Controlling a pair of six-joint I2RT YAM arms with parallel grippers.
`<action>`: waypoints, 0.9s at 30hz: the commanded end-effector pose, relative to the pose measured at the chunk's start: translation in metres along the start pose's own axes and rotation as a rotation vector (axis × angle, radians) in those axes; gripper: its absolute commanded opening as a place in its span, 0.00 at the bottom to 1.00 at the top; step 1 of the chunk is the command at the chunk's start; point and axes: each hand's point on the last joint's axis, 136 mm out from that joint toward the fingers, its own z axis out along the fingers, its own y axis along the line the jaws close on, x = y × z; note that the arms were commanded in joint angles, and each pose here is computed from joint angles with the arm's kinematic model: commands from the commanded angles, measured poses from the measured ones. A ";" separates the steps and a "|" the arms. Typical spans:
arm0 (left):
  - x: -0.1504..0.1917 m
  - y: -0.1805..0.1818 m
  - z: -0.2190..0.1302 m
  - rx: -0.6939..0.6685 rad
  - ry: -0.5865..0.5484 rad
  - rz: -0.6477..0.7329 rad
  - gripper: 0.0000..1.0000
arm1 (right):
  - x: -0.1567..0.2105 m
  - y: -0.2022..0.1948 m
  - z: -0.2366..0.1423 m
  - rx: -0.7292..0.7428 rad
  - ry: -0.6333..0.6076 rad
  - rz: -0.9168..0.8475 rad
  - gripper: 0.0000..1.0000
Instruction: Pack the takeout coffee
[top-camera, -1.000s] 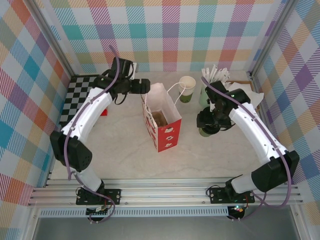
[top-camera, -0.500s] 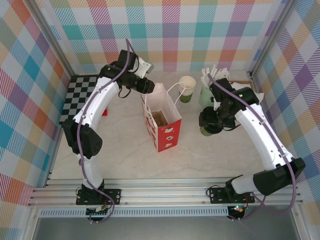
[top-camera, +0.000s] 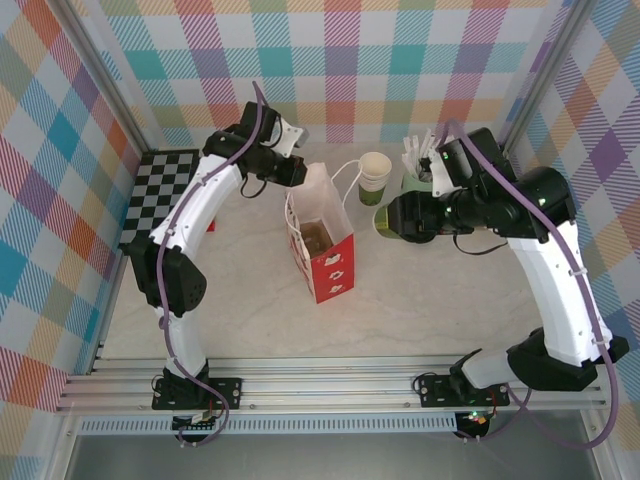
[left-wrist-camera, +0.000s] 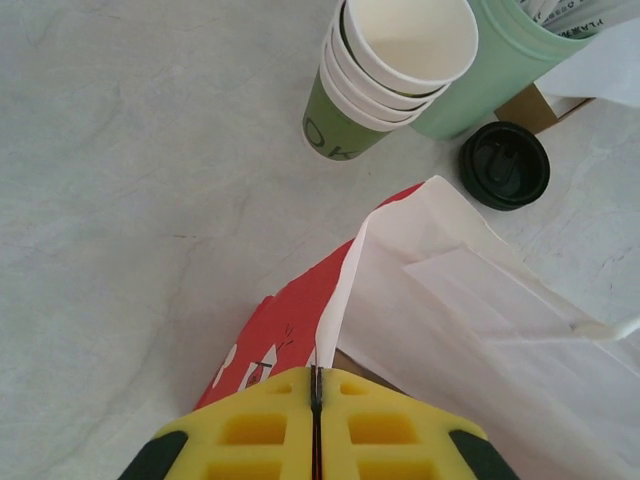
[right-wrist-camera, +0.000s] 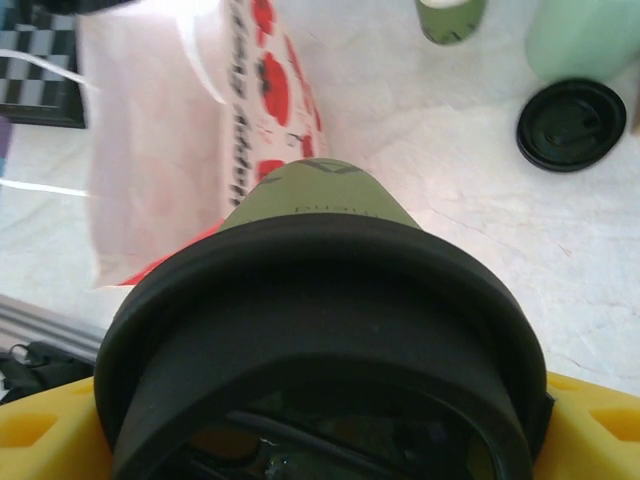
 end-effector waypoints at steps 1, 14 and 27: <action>-0.005 -0.017 -0.007 0.029 -0.015 -0.030 0.03 | 0.002 0.019 -0.007 -0.055 0.018 -0.014 0.50; -0.001 -0.040 -0.003 0.013 -0.004 -0.144 0.00 | -0.016 0.079 0.031 -0.120 0.044 -0.175 0.49; 0.003 -0.011 -0.054 -0.179 -0.057 -0.164 0.57 | -0.021 0.094 0.091 -0.029 0.110 -0.178 0.49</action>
